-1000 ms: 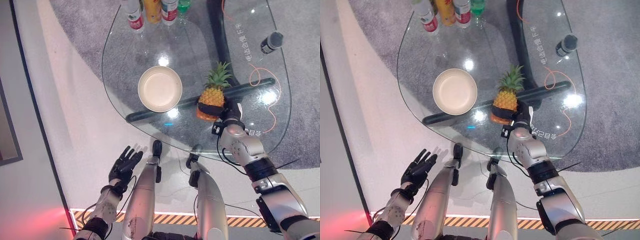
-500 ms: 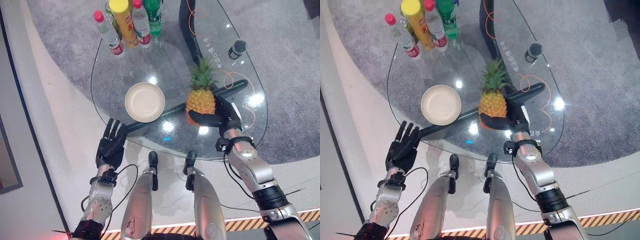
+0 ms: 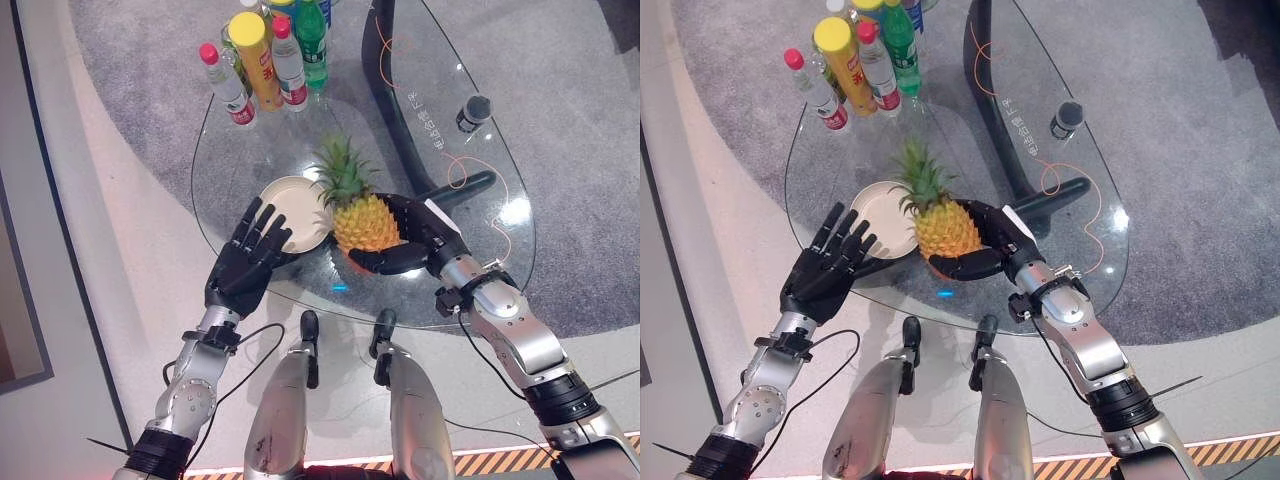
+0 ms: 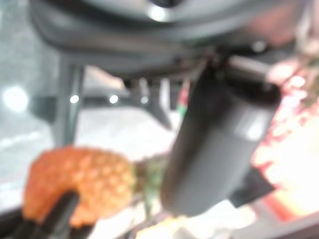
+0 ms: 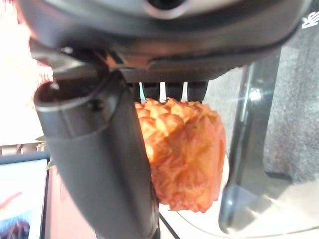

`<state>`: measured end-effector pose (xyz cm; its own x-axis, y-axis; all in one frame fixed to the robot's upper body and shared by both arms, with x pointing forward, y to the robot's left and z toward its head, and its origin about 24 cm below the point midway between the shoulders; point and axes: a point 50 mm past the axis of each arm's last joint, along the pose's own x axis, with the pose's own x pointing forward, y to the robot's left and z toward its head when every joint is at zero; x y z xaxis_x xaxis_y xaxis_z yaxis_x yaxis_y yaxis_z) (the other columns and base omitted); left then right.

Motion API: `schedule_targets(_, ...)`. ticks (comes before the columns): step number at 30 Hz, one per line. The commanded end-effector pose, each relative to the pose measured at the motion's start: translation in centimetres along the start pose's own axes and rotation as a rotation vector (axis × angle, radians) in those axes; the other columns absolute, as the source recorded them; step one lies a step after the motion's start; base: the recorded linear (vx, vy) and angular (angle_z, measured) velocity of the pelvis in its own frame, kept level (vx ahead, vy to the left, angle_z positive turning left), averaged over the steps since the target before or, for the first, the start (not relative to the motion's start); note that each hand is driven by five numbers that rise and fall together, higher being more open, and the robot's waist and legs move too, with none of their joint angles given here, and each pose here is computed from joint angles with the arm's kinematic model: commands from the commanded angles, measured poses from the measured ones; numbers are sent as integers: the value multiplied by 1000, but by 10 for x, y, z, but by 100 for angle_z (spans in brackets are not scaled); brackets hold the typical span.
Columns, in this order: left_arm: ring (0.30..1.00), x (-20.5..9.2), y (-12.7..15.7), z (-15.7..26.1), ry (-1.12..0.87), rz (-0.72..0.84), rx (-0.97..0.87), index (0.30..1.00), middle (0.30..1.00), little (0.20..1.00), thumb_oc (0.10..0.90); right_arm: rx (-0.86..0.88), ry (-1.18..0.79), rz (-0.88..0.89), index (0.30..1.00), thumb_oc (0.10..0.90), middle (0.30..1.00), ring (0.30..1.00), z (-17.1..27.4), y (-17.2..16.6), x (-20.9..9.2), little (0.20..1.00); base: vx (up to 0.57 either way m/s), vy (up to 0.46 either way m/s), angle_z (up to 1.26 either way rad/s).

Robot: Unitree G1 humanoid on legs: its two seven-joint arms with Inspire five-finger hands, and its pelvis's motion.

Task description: Pick up the fruit to the plate

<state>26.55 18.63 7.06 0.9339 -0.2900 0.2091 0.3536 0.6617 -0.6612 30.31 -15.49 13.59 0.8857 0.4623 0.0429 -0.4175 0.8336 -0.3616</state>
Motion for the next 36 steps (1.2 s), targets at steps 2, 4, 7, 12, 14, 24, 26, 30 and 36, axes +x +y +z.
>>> schedule_targets(2, 900, 12, -51, 23, -41, -331, 58, 900, 900, 900, 800, -181, -425, 142, 300, 100, 300, 300, 87, 13, -7, 200, 13, -4, 7)
schedule_targets(4, 900, 12, -58, 24, -30, -381, 82, 900, 900, 900, 800, -209, -413, 182, 300, 100, 300, 300, 85, 19, -7, 200, 11, -2, 8)
schedule_targets(7, 900, 11, -64, 24, -5, -428, 102, 900, 900, 900, 800, -229, -402, 213, 300, 100, 300, 300, 83, 23, -9, 200, 15, 1, 8)
schedule_targets(12, 900, 11, -72, 21, 36, -480, 104, 900, 900, 900, 800, -270, -402, 283, 300, 100, 300, 300, 81, 33, -11, 200, 10, -5, 4)
schedule_targets(14, 900, 11, -73, 20, 41, -493, 102, 900, 900, 900, 800, -285, -408, 319, 300, 100, 300, 300, 82, 37, -11, 200, 13, -8, 6)
schedule_targets(24, 900, 9, -80, 17, 21, -548, 33, 900, 900, 900, 800, -373, -368, 539, 300, 100, 300, 300, 78, 62, -15, 200, 0, 0, 0)
schedule_targets(26, 900, 10, -82, 17, 6, -553, 19, 900, 900, 900, 800, -380, -363, 591, 300, 100, 300, 300, 76, 68, -16, 200, 4, -9, 2)
schedule_targets(30, 900, 10, -86, 16, -19, -564, 5, 900, 900, 900, 800, -380, -367, 715, 300, 100, 300, 300, 77, 82, -18, 200, 4, -22, 4)
schedule_targets(36, 900, 12, -90, 16, -50, -593, -20, 900, 900, 900, 800, -368, -358, 786, 300, 100, 300, 300, 78, 93, -14, 200, 0, 0, 0)
